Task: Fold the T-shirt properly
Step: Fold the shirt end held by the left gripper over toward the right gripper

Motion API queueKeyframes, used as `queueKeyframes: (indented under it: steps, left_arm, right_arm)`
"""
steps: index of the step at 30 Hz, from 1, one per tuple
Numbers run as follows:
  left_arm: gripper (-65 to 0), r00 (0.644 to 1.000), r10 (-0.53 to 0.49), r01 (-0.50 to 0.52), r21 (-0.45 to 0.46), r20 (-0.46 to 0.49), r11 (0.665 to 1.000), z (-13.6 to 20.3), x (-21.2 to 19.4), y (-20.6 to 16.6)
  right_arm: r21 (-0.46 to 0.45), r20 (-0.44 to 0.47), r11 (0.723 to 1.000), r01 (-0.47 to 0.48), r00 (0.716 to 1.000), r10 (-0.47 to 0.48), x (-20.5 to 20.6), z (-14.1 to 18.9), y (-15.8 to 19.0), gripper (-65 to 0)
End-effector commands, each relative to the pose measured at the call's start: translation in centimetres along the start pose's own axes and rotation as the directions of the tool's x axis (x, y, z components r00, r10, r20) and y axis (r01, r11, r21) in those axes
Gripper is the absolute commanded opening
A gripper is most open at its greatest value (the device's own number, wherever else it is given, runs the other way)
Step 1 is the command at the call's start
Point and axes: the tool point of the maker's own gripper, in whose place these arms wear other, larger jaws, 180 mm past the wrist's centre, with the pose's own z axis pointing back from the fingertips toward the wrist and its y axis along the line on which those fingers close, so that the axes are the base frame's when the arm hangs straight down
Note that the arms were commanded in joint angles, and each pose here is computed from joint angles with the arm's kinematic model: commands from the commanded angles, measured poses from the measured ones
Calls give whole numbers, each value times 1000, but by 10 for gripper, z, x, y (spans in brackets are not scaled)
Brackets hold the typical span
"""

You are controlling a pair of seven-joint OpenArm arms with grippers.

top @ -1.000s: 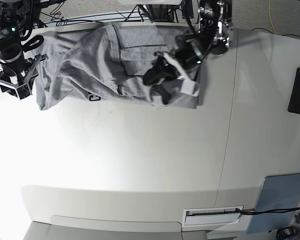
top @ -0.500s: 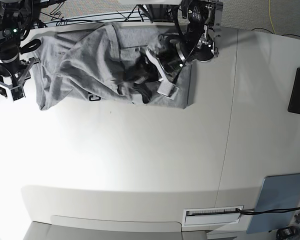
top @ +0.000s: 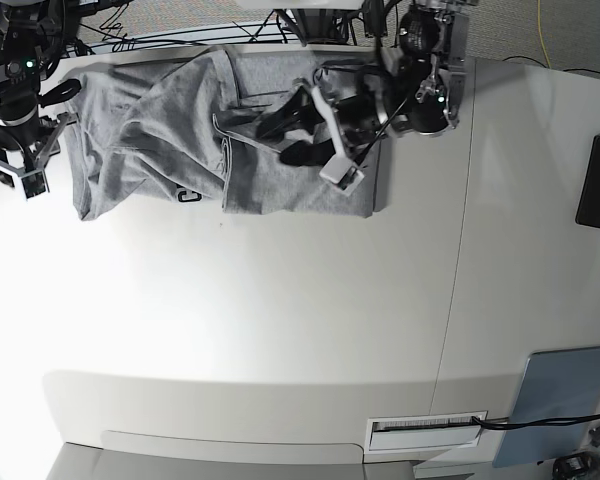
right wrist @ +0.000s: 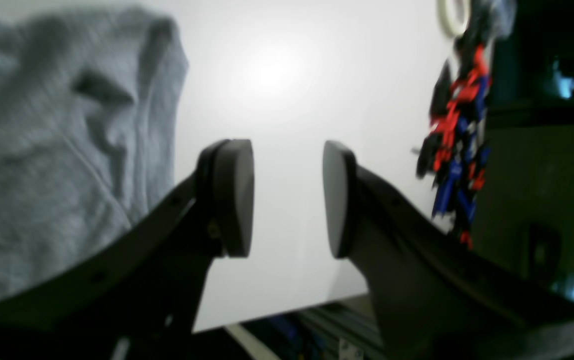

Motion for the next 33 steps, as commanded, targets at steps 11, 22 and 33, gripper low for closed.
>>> queueKeyframes:
  steps: [11, 22, 33]
  left_arm:
    - [-305, 998, -57, 61, 277, -26, 959, 9, 3, 50]
    - [-331, 999, -19, 27, 259, -36, 965, -1, -6, 46]
    - [-623, 998, -52, 56, 145, -33, 988, -16, -5, 16]
  right_arm:
    - [-14, -57, 1000, 5, 998, -6, -17, -9, -6, -419]
    - [-16, -57, 1000, 7, 998, -8, -17, -9, -6, -419]
    - [-16, -57, 1000, 7, 998, -8, -17, -9, -6, -419]
